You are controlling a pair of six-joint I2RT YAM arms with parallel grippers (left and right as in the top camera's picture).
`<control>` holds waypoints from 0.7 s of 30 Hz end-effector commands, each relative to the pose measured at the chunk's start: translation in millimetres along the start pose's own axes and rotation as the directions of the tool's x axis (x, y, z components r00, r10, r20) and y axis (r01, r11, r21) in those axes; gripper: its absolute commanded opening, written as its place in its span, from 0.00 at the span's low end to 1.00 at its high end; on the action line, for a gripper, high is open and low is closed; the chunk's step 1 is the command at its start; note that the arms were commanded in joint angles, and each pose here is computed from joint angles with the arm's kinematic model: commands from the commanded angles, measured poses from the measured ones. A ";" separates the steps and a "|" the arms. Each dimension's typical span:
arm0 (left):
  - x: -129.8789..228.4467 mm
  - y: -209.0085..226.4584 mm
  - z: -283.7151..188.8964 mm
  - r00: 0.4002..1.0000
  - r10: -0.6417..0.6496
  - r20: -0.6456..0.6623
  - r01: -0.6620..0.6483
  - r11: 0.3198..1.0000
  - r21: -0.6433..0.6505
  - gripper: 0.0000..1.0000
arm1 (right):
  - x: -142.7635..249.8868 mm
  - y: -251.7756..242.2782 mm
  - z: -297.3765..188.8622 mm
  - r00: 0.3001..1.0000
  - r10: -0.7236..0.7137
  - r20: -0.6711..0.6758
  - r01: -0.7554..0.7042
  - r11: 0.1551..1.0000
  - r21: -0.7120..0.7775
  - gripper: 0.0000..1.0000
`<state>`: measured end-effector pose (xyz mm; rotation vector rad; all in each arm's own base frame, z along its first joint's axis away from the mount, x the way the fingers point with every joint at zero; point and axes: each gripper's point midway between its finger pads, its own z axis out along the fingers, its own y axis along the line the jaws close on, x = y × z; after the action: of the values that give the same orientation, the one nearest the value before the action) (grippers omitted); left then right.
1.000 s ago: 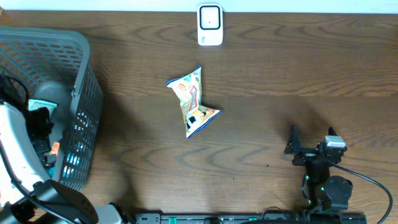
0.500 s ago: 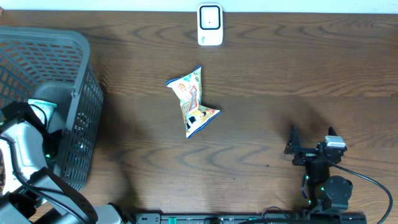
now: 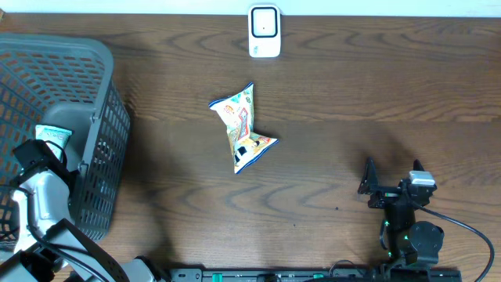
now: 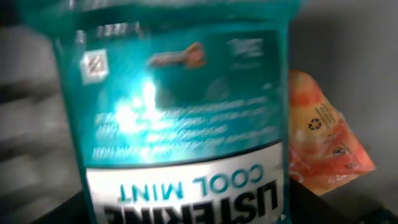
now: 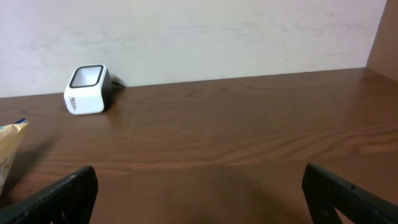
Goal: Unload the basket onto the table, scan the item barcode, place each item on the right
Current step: 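Reach the left gripper into the basket and grasp the Listerine bottle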
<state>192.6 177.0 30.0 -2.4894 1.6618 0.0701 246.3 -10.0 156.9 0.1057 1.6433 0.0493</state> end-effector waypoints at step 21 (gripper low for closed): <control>-12.9 -40.9 -51.5 0.926 0.358 0.117 -0.375 0.910 0.178 0.35 | 0.6 0.6 -0.1 1.000 0.005 -0.001 -0.005 1.000 -0.003 0.99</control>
<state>204.3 183.5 45.8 -2.1521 1.9912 0.0681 246.3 -9.9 156.8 0.1055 1.6437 0.0496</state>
